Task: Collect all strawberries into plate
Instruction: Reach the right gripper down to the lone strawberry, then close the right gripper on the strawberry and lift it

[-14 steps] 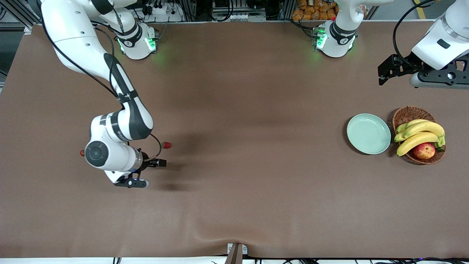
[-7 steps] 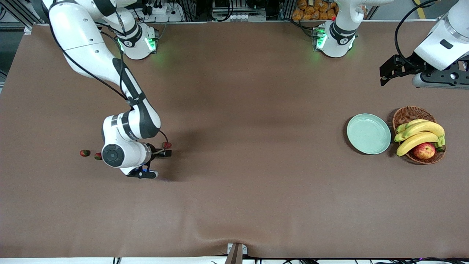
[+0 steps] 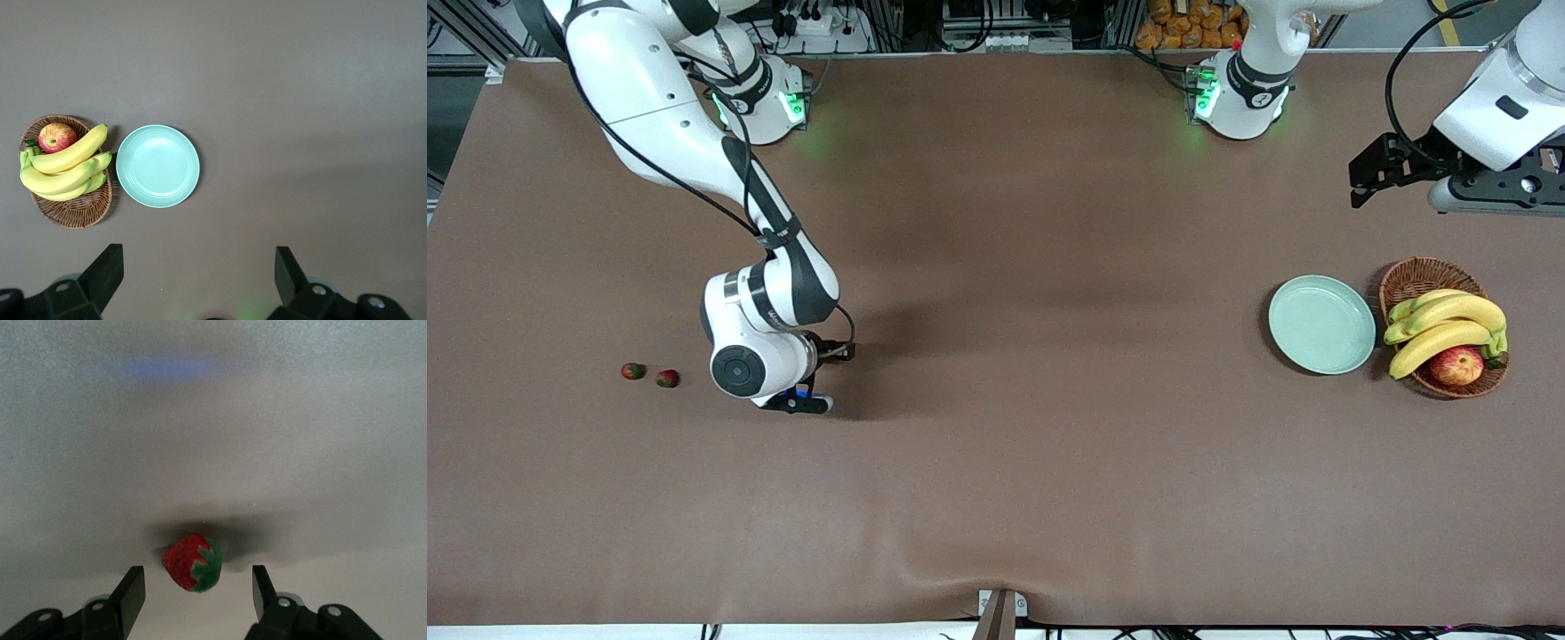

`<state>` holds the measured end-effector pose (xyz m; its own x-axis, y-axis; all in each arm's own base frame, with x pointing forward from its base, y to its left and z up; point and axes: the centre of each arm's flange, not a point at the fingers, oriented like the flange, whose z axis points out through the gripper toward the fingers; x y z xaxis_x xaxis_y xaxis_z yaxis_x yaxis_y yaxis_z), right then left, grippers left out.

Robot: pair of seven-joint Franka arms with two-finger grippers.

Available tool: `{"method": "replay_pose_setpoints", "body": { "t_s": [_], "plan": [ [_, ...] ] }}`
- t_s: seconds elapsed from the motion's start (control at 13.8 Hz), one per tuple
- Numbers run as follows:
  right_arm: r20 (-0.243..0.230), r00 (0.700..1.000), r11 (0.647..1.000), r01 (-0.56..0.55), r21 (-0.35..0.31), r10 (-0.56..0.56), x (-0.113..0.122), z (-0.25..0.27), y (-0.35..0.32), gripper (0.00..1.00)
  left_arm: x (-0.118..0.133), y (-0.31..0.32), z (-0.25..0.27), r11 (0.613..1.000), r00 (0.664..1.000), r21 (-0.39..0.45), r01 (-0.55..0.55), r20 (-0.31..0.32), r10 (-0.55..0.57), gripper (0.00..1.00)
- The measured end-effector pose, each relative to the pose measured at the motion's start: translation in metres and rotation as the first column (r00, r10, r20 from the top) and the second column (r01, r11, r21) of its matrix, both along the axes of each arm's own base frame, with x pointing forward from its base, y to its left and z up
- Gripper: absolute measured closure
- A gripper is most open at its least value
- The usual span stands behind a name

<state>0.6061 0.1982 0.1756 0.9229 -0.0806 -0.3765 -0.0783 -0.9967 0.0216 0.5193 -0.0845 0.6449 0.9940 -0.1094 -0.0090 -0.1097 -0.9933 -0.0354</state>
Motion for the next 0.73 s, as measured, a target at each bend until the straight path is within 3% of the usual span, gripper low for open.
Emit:
{"method": "replay_pose_setpoints", "body": {
  "t_s": [0.15, 0.36, 0.51, 0.58, 0.73],
  "plan": [
    [0.007, 1.000, 1.000, 0.000, 0.002, 0.000, 0.0006, 0.0004, 0.0011, 0.37, 0.0000, 0.0001, 0.0000, 1.000, 1.000, 0.000, 0.000, 0.000, 0.000, 0.00],
    [0.043, 0.999, 1.000, -0.004, 0.011, 0.003, 0.0036, 0.0019, 0.0071, 0.43, 0.0000, 0.0002, 0.0000, 1.000, 1.000, 0.000, 0.000, 0.000, 0.000, 0.00],
    [0.047, 0.999, 1.000, -0.006, 0.012, 0.006, 0.0035, 0.0019, 0.0093, 0.48, 0.0000, 0.0002, 0.0000, 1.000, 1.000, 0.000, 0.000, 0.000, 0.000, 0.00],
    [0.047, 0.999, 1.000, -0.006, 0.011, 0.006, 0.0032, 0.0016, 0.0095, 0.59, 0.0000, 0.0002, 0.0000, 1.000, 1.000, 0.000, 0.000, 0.000, 0.000, 0.00],
    [0.045, 0.999, 1.000, -0.007, 0.011, 0.006, 0.0030, 0.0015, 0.0095, 0.62, 0.0000, 0.0002, 0.0000, 1.000, 1.000, 0.000, 0.000, 0.000, 0.000, 0.00]
  ]
}}
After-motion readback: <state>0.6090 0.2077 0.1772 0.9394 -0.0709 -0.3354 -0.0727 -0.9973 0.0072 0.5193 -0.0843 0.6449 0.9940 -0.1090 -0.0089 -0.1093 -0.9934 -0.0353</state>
